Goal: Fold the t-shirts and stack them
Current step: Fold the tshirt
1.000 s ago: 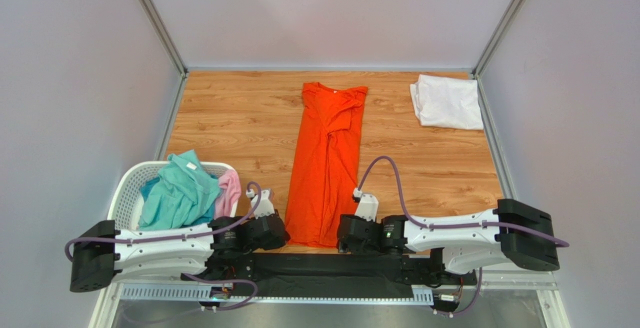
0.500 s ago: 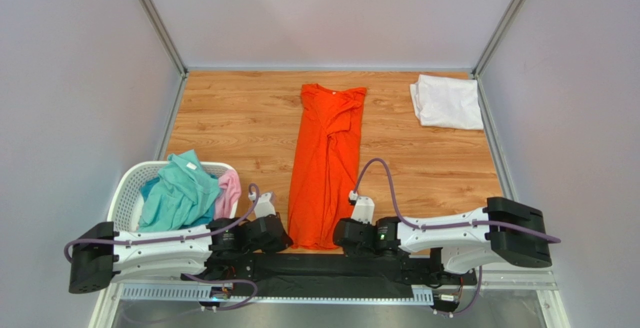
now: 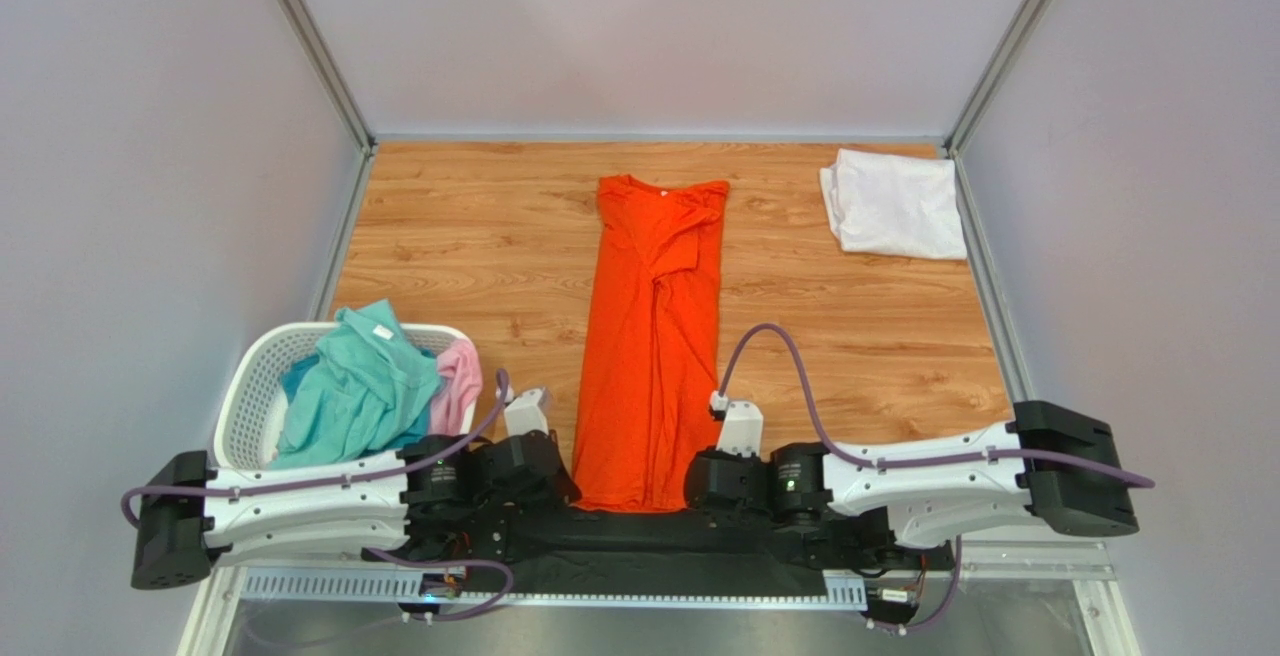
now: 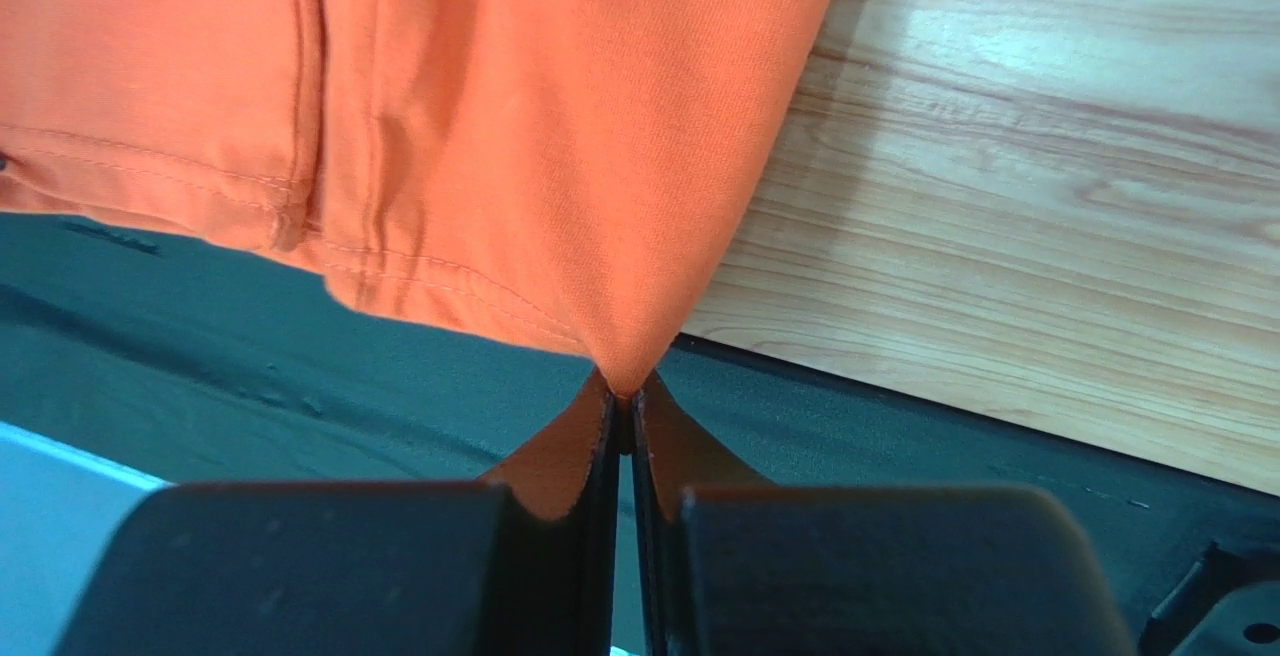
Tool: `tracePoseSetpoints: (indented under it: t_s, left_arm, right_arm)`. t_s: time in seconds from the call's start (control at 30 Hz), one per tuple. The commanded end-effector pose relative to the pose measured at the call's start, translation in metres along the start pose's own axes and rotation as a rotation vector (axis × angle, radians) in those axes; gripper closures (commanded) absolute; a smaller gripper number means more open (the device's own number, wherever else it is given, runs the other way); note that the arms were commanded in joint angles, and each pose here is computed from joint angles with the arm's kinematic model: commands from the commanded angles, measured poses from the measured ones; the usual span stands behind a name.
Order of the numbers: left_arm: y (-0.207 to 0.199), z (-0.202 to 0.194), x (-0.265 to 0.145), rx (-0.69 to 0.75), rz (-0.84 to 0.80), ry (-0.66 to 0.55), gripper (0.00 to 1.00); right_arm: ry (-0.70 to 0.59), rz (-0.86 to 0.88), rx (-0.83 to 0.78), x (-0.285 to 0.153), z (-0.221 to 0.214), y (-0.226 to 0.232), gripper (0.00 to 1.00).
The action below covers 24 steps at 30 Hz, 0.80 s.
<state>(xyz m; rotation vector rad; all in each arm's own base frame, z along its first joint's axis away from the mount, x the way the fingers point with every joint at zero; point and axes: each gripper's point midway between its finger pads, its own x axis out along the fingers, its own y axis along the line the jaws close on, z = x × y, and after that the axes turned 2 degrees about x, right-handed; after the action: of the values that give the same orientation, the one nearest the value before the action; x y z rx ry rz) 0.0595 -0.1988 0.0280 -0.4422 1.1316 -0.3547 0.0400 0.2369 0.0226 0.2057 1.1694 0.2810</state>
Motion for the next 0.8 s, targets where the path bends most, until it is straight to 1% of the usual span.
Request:
tracePoseSetpoints:
  t_s: [0.0,0.13,0.4,0.47,0.5,0.53,0.57,0.63,0.7,0.77]
  left_arm:
    - [-0.011,0.011,-0.012,0.032,-0.012,-0.032,1.00]
    - [-0.021,0.031,-0.022,0.049,-0.015,-0.109,1.00]
    - [-0.049,0.069,-0.040,0.090,-0.008,-0.233,1.00]
    - [-0.051,0.076,-0.038,0.128,0.033,-0.237,1.00]
    - [-0.061,0.084,-0.043,0.128,0.024,-0.246,1.00]
    - [-0.058,0.085,-0.038,0.146,0.069,-0.234,1.00]
    - [-0.056,0.092,-0.038,0.144,0.097,-0.240,1.00]
    - [-0.064,0.101,-0.035,0.157,0.115,-0.231,1.00]
    - [-0.070,0.117,-0.033,0.168,0.136,-0.249,1.00]
    - [-0.072,0.131,-0.032,0.161,0.151,-0.269,1.00]
  right_arm:
    - [-0.087,0.020,0.013,-0.009,0.019,0.002,0.96]
    - [-0.159,0.047,0.029,-0.017,0.040,0.005,0.96]
    - [-0.242,0.101,-0.004,-0.037,0.080,0.019,0.96]
    - [-0.253,0.093,-0.022,-0.038,0.091,0.019,0.96]
    - [-0.264,0.096,-0.021,-0.041,0.099,0.023,0.96]
    - [-0.277,0.085,-0.008,-0.041,0.108,0.021,0.96]
    - [-0.285,0.076,-0.023,-0.041,0.113,0.020,0.96]
    - [-0.302,0.072,-0.002,-0.044,0.130,0.020,0.96]
    - [-0.329,0.064,0.003,-0.047,0.148,0.018,0.97]
    - [-0.328,0.088,0.007,-0.048,0.158,0.022,0.97]
